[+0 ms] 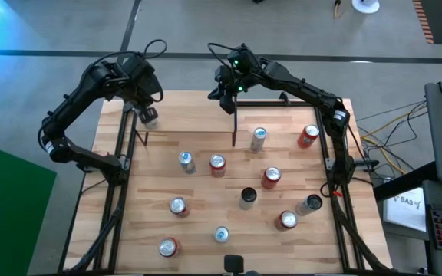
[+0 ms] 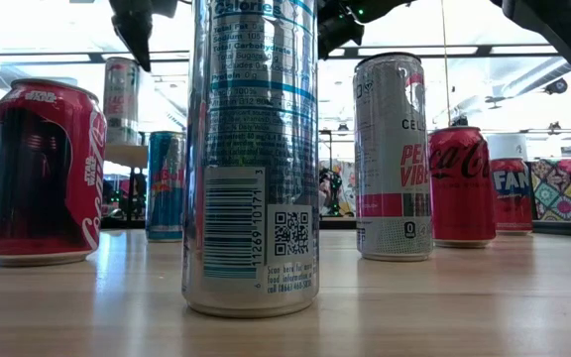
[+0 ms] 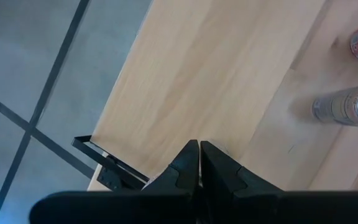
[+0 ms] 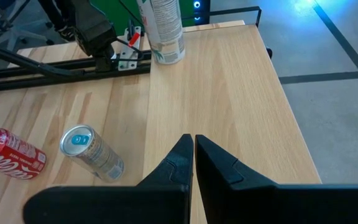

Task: Place canned beverage on shelf
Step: Put the white pink soda can on the shelf

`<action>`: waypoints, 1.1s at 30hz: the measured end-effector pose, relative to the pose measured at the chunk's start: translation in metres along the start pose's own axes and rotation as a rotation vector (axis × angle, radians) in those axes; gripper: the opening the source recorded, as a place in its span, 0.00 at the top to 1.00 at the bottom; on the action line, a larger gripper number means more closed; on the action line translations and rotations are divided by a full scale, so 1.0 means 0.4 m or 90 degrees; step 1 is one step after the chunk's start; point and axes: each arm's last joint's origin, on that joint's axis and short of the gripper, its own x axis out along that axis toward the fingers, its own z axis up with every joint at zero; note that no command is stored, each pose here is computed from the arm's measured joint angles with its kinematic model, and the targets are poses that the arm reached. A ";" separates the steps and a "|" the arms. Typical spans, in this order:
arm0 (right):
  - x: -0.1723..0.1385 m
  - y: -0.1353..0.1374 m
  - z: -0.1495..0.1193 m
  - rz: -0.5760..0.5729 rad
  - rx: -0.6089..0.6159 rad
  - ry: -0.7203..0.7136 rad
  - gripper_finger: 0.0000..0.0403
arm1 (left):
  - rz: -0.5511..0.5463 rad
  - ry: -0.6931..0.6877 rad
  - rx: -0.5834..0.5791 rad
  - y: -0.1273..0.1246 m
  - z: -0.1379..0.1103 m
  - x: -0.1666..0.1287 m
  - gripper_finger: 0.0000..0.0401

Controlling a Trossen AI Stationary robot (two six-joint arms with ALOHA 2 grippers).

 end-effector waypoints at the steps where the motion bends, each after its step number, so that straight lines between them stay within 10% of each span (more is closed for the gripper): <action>1: 0.000 0.000 0.000 0.000 0.000 0.000 0.98 | 0.000 0.000 0.002 0.000 -0.001 -0.001 1.00; 33: 0.000 0.000 0.000 0.000 0.001 0.000 0.98 | 0.036 -0.126 -0.041 -0.001 -0.054 -0.095 1.00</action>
